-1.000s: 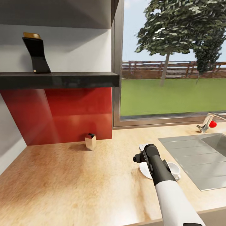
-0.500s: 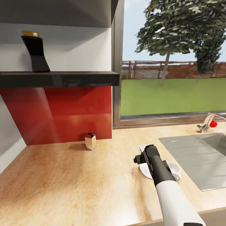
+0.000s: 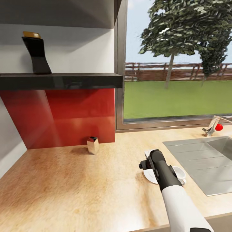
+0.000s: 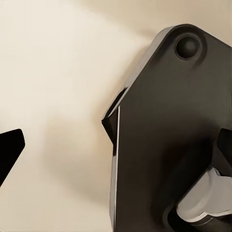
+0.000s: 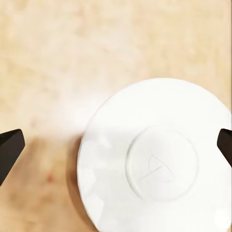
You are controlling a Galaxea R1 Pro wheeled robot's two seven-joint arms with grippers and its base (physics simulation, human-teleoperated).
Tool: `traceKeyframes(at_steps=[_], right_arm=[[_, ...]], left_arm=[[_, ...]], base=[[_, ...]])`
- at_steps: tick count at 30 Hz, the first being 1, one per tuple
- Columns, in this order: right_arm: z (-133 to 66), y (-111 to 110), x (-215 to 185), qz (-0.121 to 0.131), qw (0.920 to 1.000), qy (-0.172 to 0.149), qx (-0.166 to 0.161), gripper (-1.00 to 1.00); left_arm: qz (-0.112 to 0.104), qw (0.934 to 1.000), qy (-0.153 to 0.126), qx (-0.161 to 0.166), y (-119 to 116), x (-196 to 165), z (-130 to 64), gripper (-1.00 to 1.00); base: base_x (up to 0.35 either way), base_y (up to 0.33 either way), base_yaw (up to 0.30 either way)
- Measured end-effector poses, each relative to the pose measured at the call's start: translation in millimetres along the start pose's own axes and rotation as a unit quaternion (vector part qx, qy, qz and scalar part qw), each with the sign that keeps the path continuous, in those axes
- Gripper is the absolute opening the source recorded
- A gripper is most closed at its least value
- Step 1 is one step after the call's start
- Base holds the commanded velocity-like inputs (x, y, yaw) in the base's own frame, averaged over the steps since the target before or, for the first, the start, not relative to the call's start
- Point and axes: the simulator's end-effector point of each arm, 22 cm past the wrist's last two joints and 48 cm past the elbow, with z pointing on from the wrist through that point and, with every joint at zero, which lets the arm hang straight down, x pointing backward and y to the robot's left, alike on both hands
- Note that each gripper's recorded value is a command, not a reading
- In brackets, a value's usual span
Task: Set up a coffee station on the kitchen countertop: keep the coffee maker on the countertop, move the bottle of coffee from the kitchen shelf to the counter next to the coffee maker, place a paper coffee filter on top of the coffee maker, put the saucer next to the coffee maker with the coffee cup on the saucer, and place the electric kettle next to the coffee maker.
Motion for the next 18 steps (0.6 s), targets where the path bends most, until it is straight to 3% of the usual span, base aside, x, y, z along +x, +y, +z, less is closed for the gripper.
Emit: traceKeyframes(at_steps=[12,18], right_arm=[[1.6,0.5,2.2,-0.002,1.0000,0.003,0.001,1.00],[2.8,2.6,3.5,-0.004,1.0000,0.006,0.000,1.00]], left_arm=[[-0.001,1.0000,-0.001,0.001,-0.5,-0.6,0.1,1.00],[-0.001,1.0000,-0.001,0.001,-0.6,-0.6,0.1,1.00]], base=[[-0.003,0.000,0.000],[-0.114,0.000,0.000]])
